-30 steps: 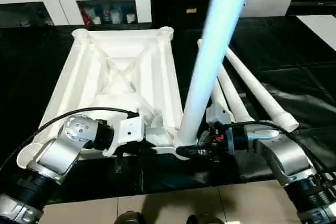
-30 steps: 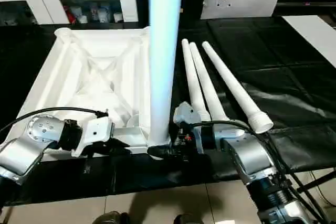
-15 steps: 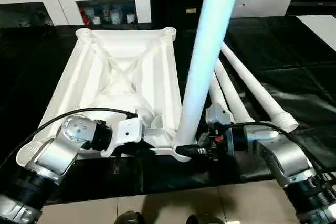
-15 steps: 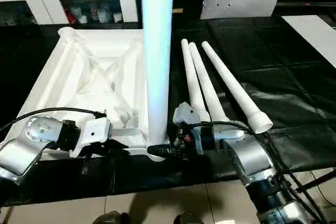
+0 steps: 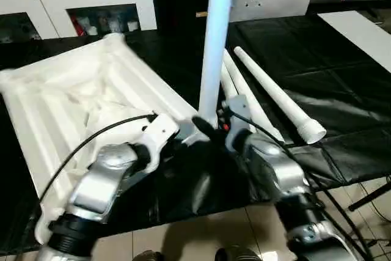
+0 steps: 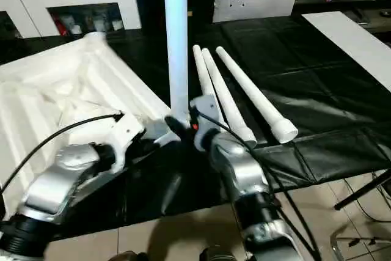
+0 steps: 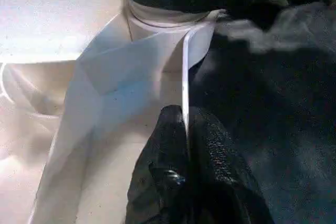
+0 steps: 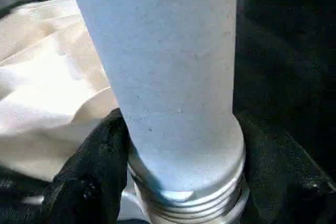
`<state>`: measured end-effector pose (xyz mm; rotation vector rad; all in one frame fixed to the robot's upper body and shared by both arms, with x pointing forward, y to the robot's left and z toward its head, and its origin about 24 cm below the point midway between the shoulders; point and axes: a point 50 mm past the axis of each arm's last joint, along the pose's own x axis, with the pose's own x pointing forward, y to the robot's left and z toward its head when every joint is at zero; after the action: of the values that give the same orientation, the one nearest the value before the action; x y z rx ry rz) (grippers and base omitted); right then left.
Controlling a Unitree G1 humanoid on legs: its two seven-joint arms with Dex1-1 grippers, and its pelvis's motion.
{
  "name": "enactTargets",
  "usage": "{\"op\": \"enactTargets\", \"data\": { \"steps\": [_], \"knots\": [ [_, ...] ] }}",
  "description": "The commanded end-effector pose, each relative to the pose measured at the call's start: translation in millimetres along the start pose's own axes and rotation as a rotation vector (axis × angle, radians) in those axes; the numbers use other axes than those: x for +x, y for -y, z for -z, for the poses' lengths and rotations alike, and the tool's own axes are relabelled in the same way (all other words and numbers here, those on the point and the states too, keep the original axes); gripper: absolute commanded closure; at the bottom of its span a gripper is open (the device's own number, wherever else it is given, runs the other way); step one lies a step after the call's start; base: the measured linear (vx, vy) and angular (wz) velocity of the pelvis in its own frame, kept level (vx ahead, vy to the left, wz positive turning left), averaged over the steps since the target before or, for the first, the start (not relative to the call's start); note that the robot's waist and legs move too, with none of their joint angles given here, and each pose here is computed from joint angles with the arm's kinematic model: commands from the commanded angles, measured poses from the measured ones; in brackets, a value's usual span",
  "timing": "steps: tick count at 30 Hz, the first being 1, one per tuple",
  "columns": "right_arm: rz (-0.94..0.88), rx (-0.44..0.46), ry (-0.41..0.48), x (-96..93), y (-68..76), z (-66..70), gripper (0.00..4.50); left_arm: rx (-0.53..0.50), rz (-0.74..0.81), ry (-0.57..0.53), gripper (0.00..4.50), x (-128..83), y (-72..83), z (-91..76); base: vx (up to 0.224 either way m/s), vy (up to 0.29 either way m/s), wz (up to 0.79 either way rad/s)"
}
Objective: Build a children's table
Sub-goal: Rotate leg to tighten
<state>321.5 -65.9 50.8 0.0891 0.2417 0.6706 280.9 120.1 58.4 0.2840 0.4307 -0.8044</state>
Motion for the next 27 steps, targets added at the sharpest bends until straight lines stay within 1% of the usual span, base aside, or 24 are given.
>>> {"op": "enactTargets", "data": {
  "steps": [1, 4, 5, 7, 9, 11, 13, 14, 15, 16, 20, 21, 24, 27],
  "knots": [
    [-0.106, 0.055, -0.11, 10.7, -29.8, 25.4, 1.76, 0.051, 0.057, 0.131, 4.5, 10, 17.3, -33.3, 0.0, 0.0, 0.0],
    [-0.094, 0.052, -0.103, 11.0, -27.7, 26.1, 1.76, 0.077, 0.052, 0.102, 4.5, 10, 17.8, -32.0, 0.0, 0.0, 0.0],
    [-0.098, 0.055, -0.098, 10.7, -26.9, 26.1, 1.41, 0.08, 0.046, 0.094, 4.5, 9, 16.9, -31.1, 0.0, 0.0, 0.0],
    [-0.098, 0.064, -0.081, 10.0, -24.0, 24.9, 1.06, 0.086, 0.04, 0.078, 4.5, 7, 15.1, -29.2, 0.0, 0.0, 0.0],
    [-0.104, 0.057, -0.071, 8.2, -22.1, 23.7, 1.03, 0.097, 0.046, 0.072, 4.5, 5, 13.9, -27.4, 0.0, 0.0, 0.0],
    [-0.161, -0.019, -0.065, 1.7, -20.3, 20.6, 0.64, 0.132, 0.066, 0.075, 4.5, 3, 11.0, -25.8, 0.0, 0.0, 0.0],
    [-0.17, -0.026, -0.06, -1.1, -18.5, 18.9, 0.6, 0.143, 0.07, 0.066, 4.5, 2, 9.2, -24.2, 0.0, 0.0, 0.0],
    [-0.171, -0.025, -0.056, -2.4, -17.3, 18.0, 0.46, 0.147, 0.071, 0.059, 4.5, 1, 8.2, -23.2, 0.0, 0.0, 0.0],
    [-0.178, -0.033, -0.048, -5.6, -14.8, 16.1, 0.46, 0.169, 0.086, 0.059, 4.5, 0, 7.0, -21.7, 0.0, 0.0, 0.0],
    [-0.2, -0.078, -0.021, -17.0, -5.3, 9.5, 0.2, 0.197, 0.13, 0.044, 4.5, -5, 3.2, -16.7, 0.0, 0.0, 0.0],
    [-0.308, -0.137, 0.015, -36.4, 2.4, -1.0, 0.1, 0.259, 0.245, 0.036, 4.5, -13, 2.2, -11.4, 0.0, 0.0, 0.0],
    [-0.348, -0.177, 0.002, -43.4, 5.7, -3.4, 0.04, 0.276, 0.29, 0.018, 4.5, -16, 1.1, -8.2, 0.0, 0.0, 0.0],
    [-0.405, -0.255, -0.061, -51.4, 10.4, -2.1, 0.04, 0.344, 0.347, 0.007, 4.5, -20, -0.1, -5.4, 0.0, 0.0, 0.0],
    [-0.467, -0.299, -0.101, -57.8, 13.0, -3.2, 0.04, 0.366, 0.417, -0.015, 4.5, -24, -1.0, -2.3, 0.0, 0.0, 0.0]
  ]
}}
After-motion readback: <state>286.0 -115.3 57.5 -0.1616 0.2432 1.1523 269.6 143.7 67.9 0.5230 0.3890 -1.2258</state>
